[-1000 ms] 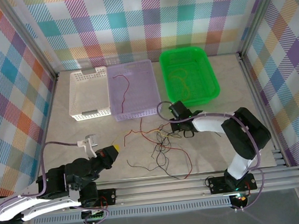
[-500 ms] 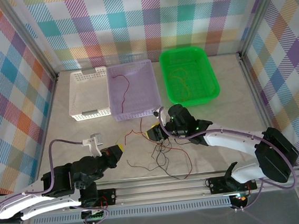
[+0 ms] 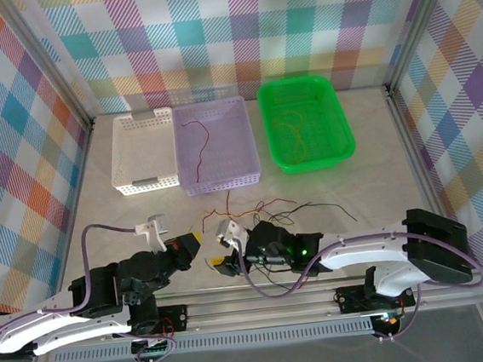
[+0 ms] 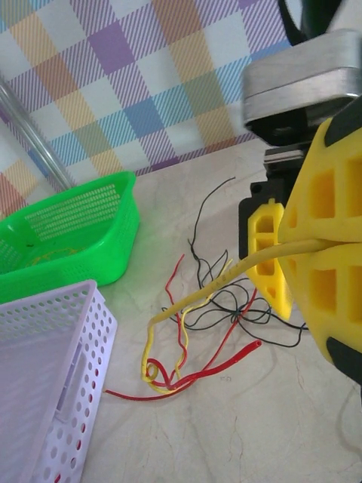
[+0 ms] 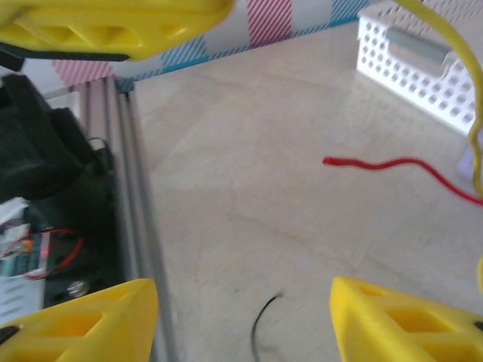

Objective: Untangle the cables

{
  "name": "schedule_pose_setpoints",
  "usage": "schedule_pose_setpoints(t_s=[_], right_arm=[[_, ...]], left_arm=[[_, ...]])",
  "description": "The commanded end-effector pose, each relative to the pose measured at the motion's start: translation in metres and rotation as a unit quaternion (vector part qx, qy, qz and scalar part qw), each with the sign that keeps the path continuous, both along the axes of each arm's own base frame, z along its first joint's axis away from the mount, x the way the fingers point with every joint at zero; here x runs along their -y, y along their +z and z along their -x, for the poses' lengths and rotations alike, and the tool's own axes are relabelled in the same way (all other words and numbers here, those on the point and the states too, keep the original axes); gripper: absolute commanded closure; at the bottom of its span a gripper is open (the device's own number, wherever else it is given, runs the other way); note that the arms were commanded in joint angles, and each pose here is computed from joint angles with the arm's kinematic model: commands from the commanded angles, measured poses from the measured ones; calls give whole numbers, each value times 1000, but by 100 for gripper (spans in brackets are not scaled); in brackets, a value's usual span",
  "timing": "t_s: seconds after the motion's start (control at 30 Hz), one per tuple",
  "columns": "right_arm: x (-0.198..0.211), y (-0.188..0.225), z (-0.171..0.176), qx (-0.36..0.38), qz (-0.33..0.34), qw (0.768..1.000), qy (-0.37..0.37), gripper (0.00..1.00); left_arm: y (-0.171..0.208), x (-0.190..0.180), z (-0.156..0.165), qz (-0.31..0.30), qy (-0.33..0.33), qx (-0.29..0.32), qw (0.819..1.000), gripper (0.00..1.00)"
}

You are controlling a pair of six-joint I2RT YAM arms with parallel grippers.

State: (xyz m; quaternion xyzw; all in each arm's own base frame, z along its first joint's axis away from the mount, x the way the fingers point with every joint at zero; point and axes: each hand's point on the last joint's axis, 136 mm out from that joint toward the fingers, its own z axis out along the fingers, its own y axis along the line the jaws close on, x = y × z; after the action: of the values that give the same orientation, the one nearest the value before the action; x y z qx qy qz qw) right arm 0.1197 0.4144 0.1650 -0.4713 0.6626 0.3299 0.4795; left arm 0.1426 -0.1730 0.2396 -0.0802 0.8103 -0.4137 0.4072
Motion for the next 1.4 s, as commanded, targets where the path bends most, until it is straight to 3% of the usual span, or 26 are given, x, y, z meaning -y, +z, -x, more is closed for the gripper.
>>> schedule_pose_setpoints(t_s=[0.0,0.33,0.8,1.07,1.17,1.37], right_arm=[[-7,23,-14,114,-33,992,-41,38],[-21,35,-34,219,-48,967,-120,37],[-32,44,-47,257,-60,951,-163,41],[-30,47,-57,272,-66,940,-196,49],[-28,59,-63,277,-84,933,-214,54],[-23,64,-72,276,-87,929,-230,83]], left_arm=[[10,3,-2,16,1,7,1000,100],[10,4,-3,15,2,8,1000,100],[13,12,-3,21,-4,7,1000,100],[10,14,-3,24,-5,5,1000,100],[10,17,-3,24,-7,4,1000,100],[12,14,-3,26,-5,5,1000,100]])
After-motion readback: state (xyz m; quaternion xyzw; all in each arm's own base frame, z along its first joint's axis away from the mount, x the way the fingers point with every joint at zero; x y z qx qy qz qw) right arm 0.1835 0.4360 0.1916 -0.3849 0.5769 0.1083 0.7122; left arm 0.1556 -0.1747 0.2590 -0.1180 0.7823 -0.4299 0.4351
